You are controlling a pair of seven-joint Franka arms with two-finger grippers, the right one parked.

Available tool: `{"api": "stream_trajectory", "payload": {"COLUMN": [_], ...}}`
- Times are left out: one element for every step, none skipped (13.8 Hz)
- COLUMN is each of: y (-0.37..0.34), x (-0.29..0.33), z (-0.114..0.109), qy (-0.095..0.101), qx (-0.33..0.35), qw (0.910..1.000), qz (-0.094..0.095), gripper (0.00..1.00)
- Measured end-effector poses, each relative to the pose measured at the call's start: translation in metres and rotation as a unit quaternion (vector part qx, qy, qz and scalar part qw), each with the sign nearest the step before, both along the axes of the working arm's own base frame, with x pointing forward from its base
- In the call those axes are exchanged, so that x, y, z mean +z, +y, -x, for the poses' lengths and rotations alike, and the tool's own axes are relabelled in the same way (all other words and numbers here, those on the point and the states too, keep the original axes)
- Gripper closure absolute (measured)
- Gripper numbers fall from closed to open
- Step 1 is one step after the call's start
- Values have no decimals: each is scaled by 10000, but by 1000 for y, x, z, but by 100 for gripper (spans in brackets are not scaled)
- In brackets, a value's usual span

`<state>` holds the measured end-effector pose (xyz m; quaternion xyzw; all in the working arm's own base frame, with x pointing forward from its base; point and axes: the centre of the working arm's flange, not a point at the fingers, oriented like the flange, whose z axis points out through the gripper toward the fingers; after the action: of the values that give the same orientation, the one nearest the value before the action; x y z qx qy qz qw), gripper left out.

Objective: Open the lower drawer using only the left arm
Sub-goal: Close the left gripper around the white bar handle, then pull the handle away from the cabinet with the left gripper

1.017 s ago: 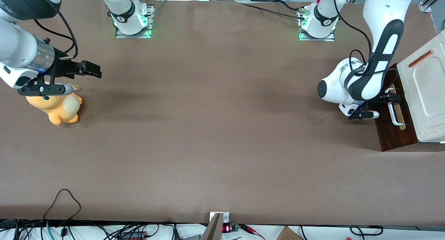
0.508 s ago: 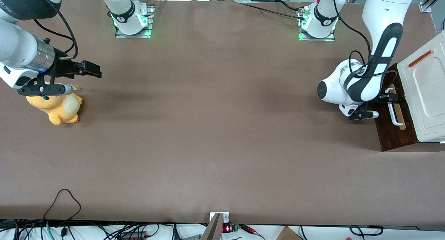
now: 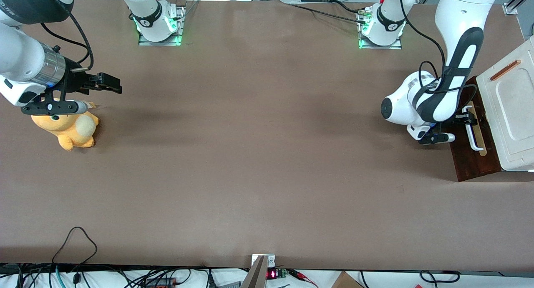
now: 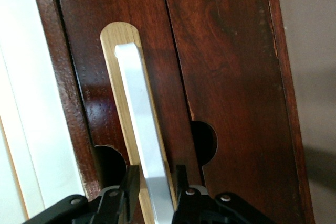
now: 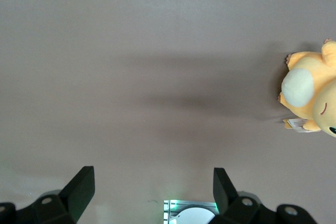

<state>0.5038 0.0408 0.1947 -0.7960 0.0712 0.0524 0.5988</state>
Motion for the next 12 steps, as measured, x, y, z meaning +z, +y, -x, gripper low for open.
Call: {"api": "stream_trajectory", "payload": {"y": [-1, -1, -2, -3, -4, -6, -8, -10, -13, -15, -18, -20], "x": [0, -1, -1, -1, -2, -2, -2, -3, -3, -3, -2, -2], "z": [0, 0, 0, 0, 0, 0, 0, 0, 0, 1, 0, 0], "qy": [-10, -23, -119, -193, -218, -233, -241, -242, -245, -245, -251, -259], "qx": [-3, -3, 17, 27, 23, 13, -2, -18, -33, -39, -52, -45], "qw": [10000, 10000, 9999, 9998, 9998, 9997, 9997, 9997, 9997, 9997, 9997, 9997], "qz": [3, 5, 12, 18, 20, 18, 16, 8, 3, -1, 8, 23], "gripper": [75, 75, 80, 80, 81, 81, 81, 81, 81, 81, 81, 81]}}
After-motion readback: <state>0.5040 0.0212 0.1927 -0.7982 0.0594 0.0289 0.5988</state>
